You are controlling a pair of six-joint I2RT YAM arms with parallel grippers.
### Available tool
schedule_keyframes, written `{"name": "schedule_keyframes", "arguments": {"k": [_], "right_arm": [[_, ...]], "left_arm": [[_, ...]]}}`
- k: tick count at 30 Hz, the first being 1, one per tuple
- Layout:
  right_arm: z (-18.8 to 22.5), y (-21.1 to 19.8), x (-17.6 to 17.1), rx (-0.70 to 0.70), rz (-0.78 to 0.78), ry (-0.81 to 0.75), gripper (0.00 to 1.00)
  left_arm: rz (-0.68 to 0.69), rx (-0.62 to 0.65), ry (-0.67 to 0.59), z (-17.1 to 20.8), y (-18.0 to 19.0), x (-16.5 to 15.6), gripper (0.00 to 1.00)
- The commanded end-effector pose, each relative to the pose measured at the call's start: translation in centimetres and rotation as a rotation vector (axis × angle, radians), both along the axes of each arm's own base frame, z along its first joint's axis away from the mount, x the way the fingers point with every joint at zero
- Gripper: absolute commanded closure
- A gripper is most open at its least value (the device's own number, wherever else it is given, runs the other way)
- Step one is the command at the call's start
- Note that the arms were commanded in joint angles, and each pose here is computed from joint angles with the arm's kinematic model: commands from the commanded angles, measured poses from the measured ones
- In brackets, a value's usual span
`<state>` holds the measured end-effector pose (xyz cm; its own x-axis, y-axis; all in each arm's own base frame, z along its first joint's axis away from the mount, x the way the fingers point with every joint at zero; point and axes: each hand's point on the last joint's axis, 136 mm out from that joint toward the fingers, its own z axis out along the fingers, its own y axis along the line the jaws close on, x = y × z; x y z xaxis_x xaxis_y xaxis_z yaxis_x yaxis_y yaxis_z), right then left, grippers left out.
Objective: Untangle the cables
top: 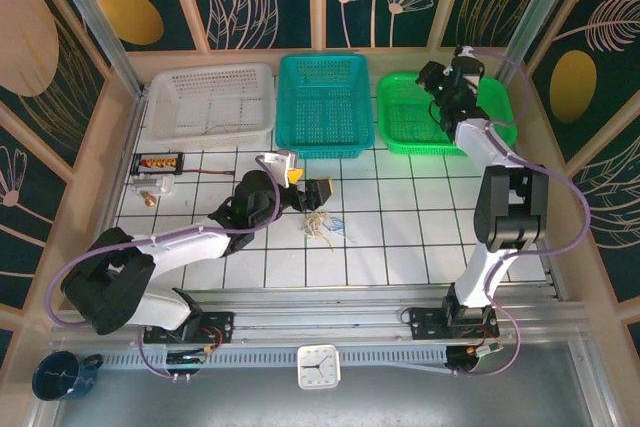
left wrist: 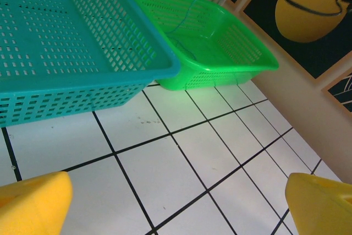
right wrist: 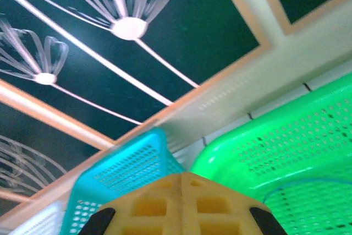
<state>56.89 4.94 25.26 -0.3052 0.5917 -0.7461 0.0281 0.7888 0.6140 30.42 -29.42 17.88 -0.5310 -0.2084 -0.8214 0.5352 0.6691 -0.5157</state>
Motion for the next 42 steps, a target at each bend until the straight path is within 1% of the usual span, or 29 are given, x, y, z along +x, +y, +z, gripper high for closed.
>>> {"name": "schedule_keyframes", "arguments": {"k": [1,4,5,6,8,10,11,14,18,24,28,34,37,42], "right_arm": [[-4.9,-3.0,0.6,-0.064,-0.103,0.103,1.0],[-7.8,-5.0,0.6,-0.068,-0.147,0.185,1.0],[-8.6,-5.5,0.6,-0.061,-0.147,0.207,0.95],[-9.0,-5.5,0.6,-0.054,-0.129,0.219,0.83],[-8.8,-5.4,0.5,-0.049,-0.104,0.226,0.56],[-7.8,-5.0,0.3,-0.051,-0.079,0.208,0.43],[-7.2,-4.8,0.1,-0.049,-0.072,0.194,0.4],[-4.8,-4.3,-0.4,-0.036,-0.047,0.144,0.37],[-2.1,-2.9,-1.3,-0.019,-0.005,0.083,0.36],[0.8,-0.2,-3.1,-0.024,0.062,0.026,0.35],[2.1,2.2,-5.2,-0.013,0.124,-0.008,0.35],[1.8,6.6,-9.5,0.01,0.249,-0.017,0.35],[0.3,9.8,-12.6,0.007,0.339,0.01,0.36],[-3.6,15.2,-18.4,-0.017,0.508,0.085,0.36]], "left_arm": [[0.007,-0.031,-0.01,0.9,0.1,0.0,0.01],[0.012,-0.033,-0.007,1.0,0.2,0.1,0.01],[0.013,-0.034,-0.005,1.1,0.2,0.1,0.01],[0.011,-0.034,-0.006,1.2,0.1,0.0,0.01],[0.008,-0.034,-0.004,1.2,0.1,0.0,0.01],[0.011,-0.036,-0.002,1.3,0.2,0.0,0.01],[0.011,-0.038,-0.003,1.4,0.1,0.0,0.01],[0.017,-0.035,0.003,1.3,0.2,0.1,0.01],[0.031,-0.036,0.006,1.3,0.5,0.1,0.01],[0.06,-0.033,0.021,1.3,1.1,0.2,0.01],[0.087,-0.033,0.042,0.9,1.6,0.1,0.01],[0.125,-0.025,0.107,-0.5,2.1,0.2,0.01],[0.156,-0.007,0.155,-1.6,2.6,0.2,0.01],[0.192,0.042,0.263,-4.1,3.3,0.2,0.01]]}}
